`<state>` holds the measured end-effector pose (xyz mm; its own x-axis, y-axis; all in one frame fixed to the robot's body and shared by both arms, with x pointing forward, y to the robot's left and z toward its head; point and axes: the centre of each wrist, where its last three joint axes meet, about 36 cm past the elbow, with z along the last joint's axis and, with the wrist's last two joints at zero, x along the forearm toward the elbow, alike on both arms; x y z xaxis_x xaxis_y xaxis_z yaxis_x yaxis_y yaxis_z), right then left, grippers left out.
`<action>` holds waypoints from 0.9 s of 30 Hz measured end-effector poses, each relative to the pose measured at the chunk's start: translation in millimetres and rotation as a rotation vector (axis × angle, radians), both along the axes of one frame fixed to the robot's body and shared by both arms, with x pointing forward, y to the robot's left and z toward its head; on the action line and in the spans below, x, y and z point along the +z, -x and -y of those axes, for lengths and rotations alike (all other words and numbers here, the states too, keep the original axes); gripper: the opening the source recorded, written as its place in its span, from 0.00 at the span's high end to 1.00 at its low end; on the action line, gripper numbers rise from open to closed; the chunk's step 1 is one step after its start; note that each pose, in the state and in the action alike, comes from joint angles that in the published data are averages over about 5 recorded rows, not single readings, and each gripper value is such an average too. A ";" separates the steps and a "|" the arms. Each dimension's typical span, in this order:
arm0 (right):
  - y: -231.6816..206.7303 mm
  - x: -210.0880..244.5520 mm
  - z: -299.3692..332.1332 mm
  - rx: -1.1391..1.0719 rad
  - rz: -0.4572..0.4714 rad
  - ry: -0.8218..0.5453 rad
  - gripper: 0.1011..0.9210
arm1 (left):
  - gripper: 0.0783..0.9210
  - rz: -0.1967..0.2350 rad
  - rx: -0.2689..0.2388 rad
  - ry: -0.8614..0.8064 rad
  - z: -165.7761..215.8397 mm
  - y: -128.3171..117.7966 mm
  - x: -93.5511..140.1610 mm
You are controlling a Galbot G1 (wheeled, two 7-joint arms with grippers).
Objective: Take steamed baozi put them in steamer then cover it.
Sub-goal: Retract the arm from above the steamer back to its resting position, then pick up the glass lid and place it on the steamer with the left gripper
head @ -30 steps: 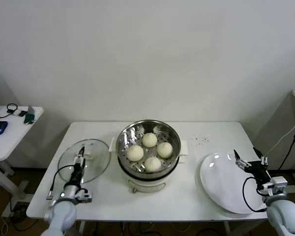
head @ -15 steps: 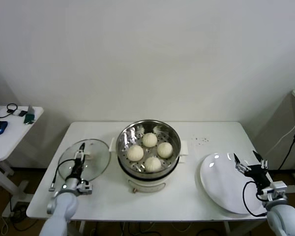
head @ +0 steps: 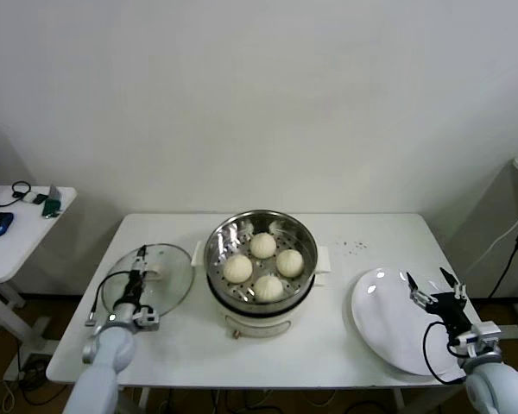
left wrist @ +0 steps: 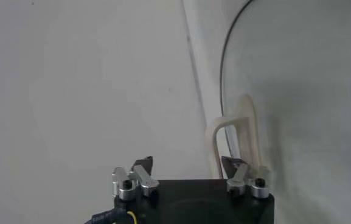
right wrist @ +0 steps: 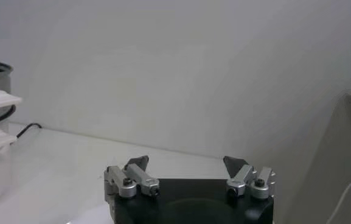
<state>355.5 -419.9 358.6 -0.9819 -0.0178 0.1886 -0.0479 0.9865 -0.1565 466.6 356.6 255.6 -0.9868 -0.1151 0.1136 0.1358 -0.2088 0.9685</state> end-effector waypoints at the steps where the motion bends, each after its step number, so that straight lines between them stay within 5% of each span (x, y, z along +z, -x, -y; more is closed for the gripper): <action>1: 0.4 -0.7 -0.4 0.000 -0.001 -0.001 0.12 | 0.28 -0.001 0.001 0.004 0.0 -0.7 -0.5; 18: 0.3 -8.5 -4.3 0.006 0.001 0.007 0.12 | 0.87 0.004 -0.001 0.076 3.4 -3.3 -1.8; 27: -0.7 -9.9 -2.3 0.008 0.004 0.018 0.12 | 0.92 0.038 -0.004 0.097 3.7 0.8 9.1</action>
<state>356.2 -417.6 348.7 -0.9825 -0.0223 0.1847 -0.0551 0.9831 -0.1745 465.8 352.9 264.6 -0.9910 -0.1016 0.0868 0.0983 -0.1143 0.9886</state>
